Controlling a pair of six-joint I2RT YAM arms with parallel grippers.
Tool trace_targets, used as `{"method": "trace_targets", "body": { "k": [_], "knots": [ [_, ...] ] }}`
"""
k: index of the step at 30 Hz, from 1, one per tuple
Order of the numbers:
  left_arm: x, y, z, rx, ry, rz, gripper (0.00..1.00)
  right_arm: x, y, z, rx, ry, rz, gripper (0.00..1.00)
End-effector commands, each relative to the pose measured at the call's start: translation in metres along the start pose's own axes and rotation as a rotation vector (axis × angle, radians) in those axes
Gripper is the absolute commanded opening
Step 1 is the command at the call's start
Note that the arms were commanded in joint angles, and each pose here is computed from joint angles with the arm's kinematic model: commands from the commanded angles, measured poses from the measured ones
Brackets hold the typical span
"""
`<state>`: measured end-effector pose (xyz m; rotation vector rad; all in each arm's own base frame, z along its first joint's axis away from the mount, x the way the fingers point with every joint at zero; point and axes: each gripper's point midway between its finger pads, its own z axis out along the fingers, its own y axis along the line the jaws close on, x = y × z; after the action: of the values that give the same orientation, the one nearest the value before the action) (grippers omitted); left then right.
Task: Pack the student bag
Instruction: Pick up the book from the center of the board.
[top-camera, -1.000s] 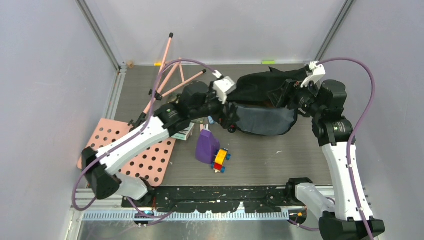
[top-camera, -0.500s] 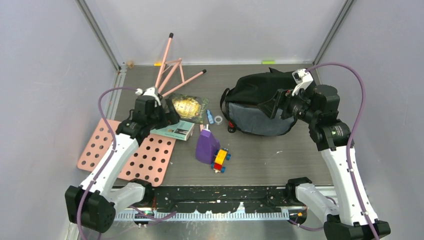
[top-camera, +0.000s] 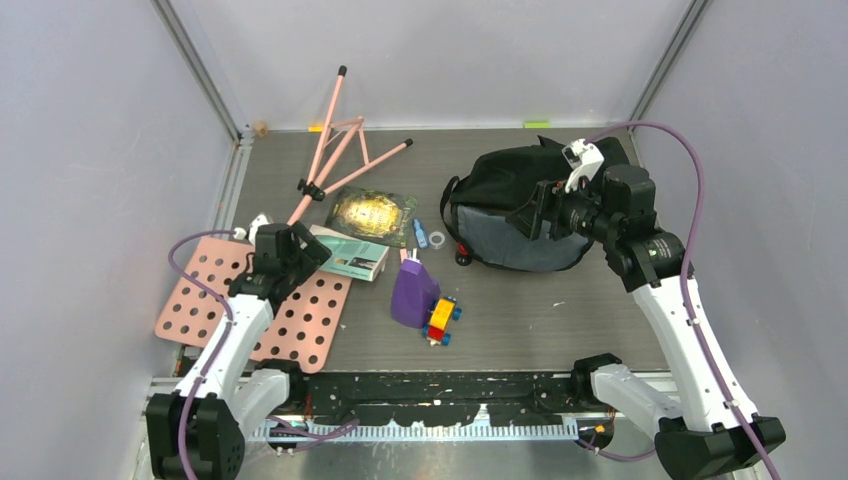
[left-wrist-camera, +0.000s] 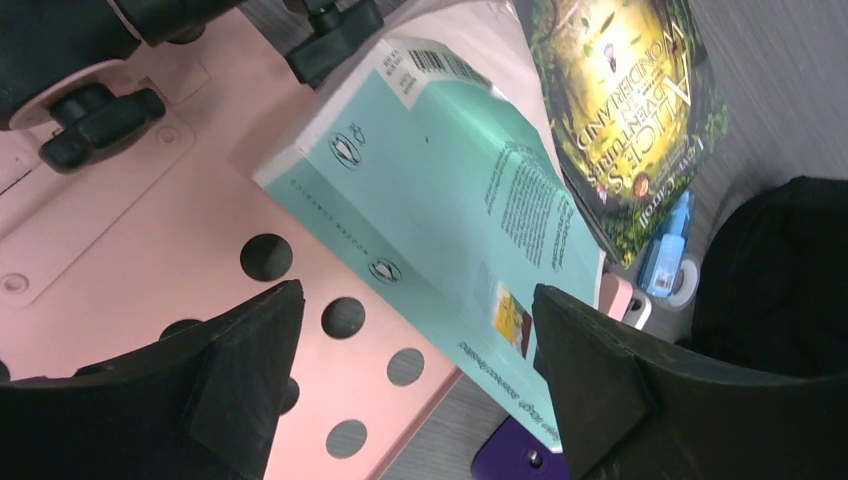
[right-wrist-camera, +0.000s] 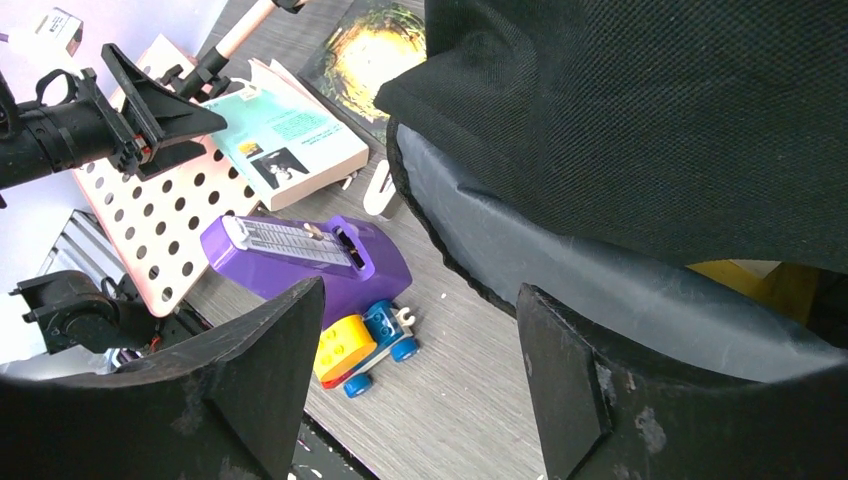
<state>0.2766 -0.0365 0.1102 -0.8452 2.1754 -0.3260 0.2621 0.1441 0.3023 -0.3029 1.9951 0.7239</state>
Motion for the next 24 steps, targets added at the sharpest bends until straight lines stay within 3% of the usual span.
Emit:
{"method": "trace_targets", "body": {
  "k": [1,4,9,19,21,24],
  "knots": [
    [-0.021,-0.016,0.011,0.065,-0.064,-0.106,0.84,-0.011,0.002,0.001,0.004,-0.022,-0.040,0.75],
    [-0.021,-0.015,0.017,0.065,-0.070,-0.122,0.72,-0.011,0.002,0.002,0.003,-0.020,-0.042,0.75],
    [-0.019,-0.005,0.027,0.035,-0.064,-0.134,0.65,-0.011,0.002,0.004,0.005,-0.018,-0.047,0.74],
    [-0.014,0.004,0.038,0.025,-0.064,-0.162,0.63,-0.009,0.002,0.006,0.005,-0.010,-0.051,0.74],
    [-0.016,0.002,0.040,0.040,-0.078,-0.173,0.57,-0.009,0.002,0.007,0.006,-0.011,-0.050,0.73],
    [-0.019,-0.003,0.041,0.066,-0.093,-0.189,0.39,-0.010,0.002,0.007,0.016,-0.015,-0.051,0.71]
  ]
}}
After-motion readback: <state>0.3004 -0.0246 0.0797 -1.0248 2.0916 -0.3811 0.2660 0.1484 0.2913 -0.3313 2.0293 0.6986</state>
